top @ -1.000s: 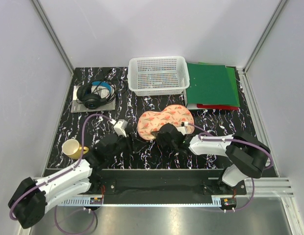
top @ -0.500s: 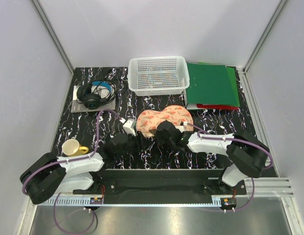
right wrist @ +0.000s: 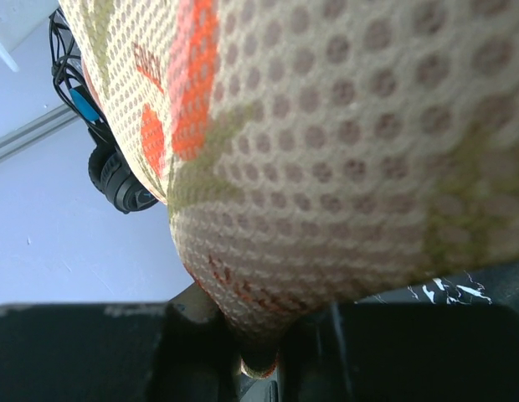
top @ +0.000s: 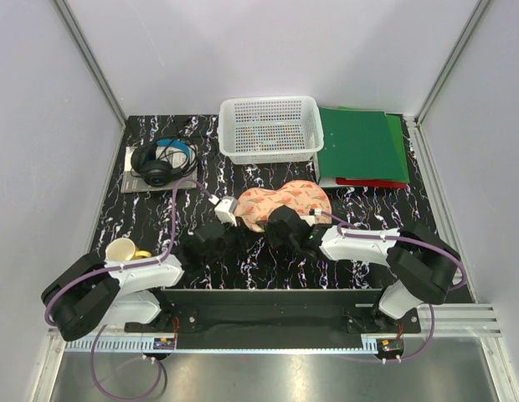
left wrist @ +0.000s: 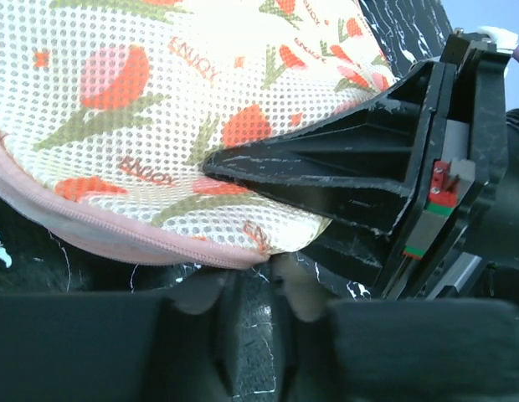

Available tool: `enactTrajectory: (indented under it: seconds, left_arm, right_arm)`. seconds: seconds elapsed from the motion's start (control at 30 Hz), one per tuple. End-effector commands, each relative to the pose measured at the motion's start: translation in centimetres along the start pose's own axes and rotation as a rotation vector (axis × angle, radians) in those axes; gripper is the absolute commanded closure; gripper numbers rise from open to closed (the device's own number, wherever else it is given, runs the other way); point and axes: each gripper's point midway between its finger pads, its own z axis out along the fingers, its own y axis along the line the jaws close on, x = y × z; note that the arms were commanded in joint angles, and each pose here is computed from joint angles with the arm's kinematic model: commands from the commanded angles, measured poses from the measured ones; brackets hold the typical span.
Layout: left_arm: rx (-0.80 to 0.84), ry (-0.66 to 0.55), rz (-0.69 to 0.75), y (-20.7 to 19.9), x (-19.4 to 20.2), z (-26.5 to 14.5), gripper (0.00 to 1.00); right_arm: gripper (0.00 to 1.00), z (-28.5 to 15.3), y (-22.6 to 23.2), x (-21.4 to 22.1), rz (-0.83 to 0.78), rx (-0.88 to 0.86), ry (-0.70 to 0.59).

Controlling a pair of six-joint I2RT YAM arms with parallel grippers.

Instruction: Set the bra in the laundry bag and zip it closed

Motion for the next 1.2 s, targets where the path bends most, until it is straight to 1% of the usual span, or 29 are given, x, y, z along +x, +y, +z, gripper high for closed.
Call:
enactTrajectory:
  seconds: [0.0,0.07,0.1,0.17,0.2,0.23,0.27,0.37,0.47,0.5,0.57,0.6,0.63,0.7,0.73,0.8,0.83,0.9,0.93,0.97,1.0,1.03,1.07,1.1,1.13,1.17]
  left_arm:
    - [-0.008,-0.103,0.009,-1.2,-3.4,0.9,0.9]
    - [-0.038,-0.091,0.006,-0.7,-3.3,1.0,1.0]
    - [-0.07,-0.069,0.003,0.0,-2.8,1.0,1.0]
    - [-0.104,-0.062,0.0,0.7,-2.5,1.0,1.0]
    - [-0.151,-0.03,-0.002,1.7,-1.7,0.7,1.0]
    - [-0.192,-0.025,-0.022,2.6,-1.5,0.6,1.0]
    - [-0.208,-0.002,-0.025,3.1,-1.0,0.4,1.0]
    - [-0.265,0.064,-0.011,4.5,0.3,-0.3,1.0]
    - [-0.313,0.121,0.012,5.9,1.7,-1.3,1.0]
    - [-0.327,0.132,0.011,6.2,1.9,-1.6,1.0]
    - [-0.268,0.161,0.019,5.3,2.4,-1.6,1.0]
    - [-0.223,0.152,0.037,4.6,2.1,-1.5,1.0]
    - [-0.192,0.167,0.035,4.1,2.4,-1.6,1.0]
    - [-0.147,0.189,0.067,3.3,2.4,-1.7,1.0]
    - [-0.103,0.225,0.071,2.6,3.0,-1.9,1.0]
    - [-0.021,0.243,0.073,1.2,3.4,-2.1,1.0]
    - [0.035,0.269,0.06,0.2,3.8,-2.3,1.0]
    - [0.098,0.292,0.032,-0.9,4.4,-2.6,1.0]
    - [0.132,0.314,0.02,-1.5,4.8,-2.9,1.0]
    - [0.143,0.319,0.009,-1.6,5.3,-3.1,1.0]
    - [0.159,0.327,-0.016,-2.1,5.7,-3.3,1.0]
    - [0.173,0.333,-0.032,-2.4,5.9,-3.4,1.0]
    - [0.192,0.329,-0.046,-2.6,6.1,-3.6,1.0]
    - [0.202,0.333,-0.077,-3.1,6.3,-3.7,1.0]
    - [0.204,0.334,-0.094,-3.2,6.4,-3.8,1.0]
    - [0.212,0.325,-0.106,-3.5,6.3,-3.7,1.0]
  right_arm:
    - [0.95,-0.8,1.6,0.9,0.025,-0.035,0.029]
    - [0.96,-0.9,1.7,0.7,0.028,-0.038,0.026]
    - [0.97,-1.0,1.5,0.6,0.027,-0.037,0.025]
    - [1.0,-1.1,1.3,0.5,0.018,-0.035,0.025]
    - [1.0,-1.1,0.8,0.2,0.008,-0.023,0.017]
    - [1.0,-1.2,0.4,0.0,-0.004,-0.018,0.012]
    - [1.0,-1.3,0.2,-0.2,-0.007,-0.016,0.008]
    - [1.0,-1.7,-1.4,-1.2,-0.038,0.005,-0.003]
    - [1.0,-2.1,-3.2,-2.4,-0.114,0.027,-0.012]
    - [1.0,-2.1,-4.5,-3.1,-0.137,0.051,-0.021]
    - [1.0,-2.3,-5.4,-3.9,-0.205,0.063,-0.014]
    - [1.0,-2.4,-5.6,-4.1,-0.252,0.066,-0.008]
    - [1.0,-2.4,-5.9,-4.3,-0.382,0.071,0.019]
    - [1.0,-2.5,-5.3,-4.0,-0.522,0.052,0.057]
    - [1.0,-2.6,-5.6,-3.8,-0.687,0.043,0.097]
    - [1.0,-2.8,-4.8,-3.3,-0.783,0.014,0.138]
    - [1.0,-3.0,-4.8,-3.0,-0.863,-0.002,0.175]
    - [0.99,-3.1,-3.8,-2.8,-0.909,-0.033,0.201]
    - [0.97,-3.1,-4.2,-2.0,-0.972,-0.042,0.271]
    - [0.96,-3.0,-2.7,-1.4,-0.992,-0.073,0.299]
    - [0.96,-2.9,-2.4,-0.6,-1.017,-0.087,0.342]
    - [0.92,-2.5,-3.8,0.0,-1.057,-0.044,0.424]
    - [0.79,-2.5,-2.9,0.8,-1.071,-0.052,0.45]
    - [0.72,-2.3,-3.0,1.1,-1.074,-0.044,0.47]
    - [0.57,-2.1,-3.4,1.3,-1.05,-0.029,0.488]
    - [0.5,-2.0,-4.0,1.1,-1.028,-0.007,0.488]
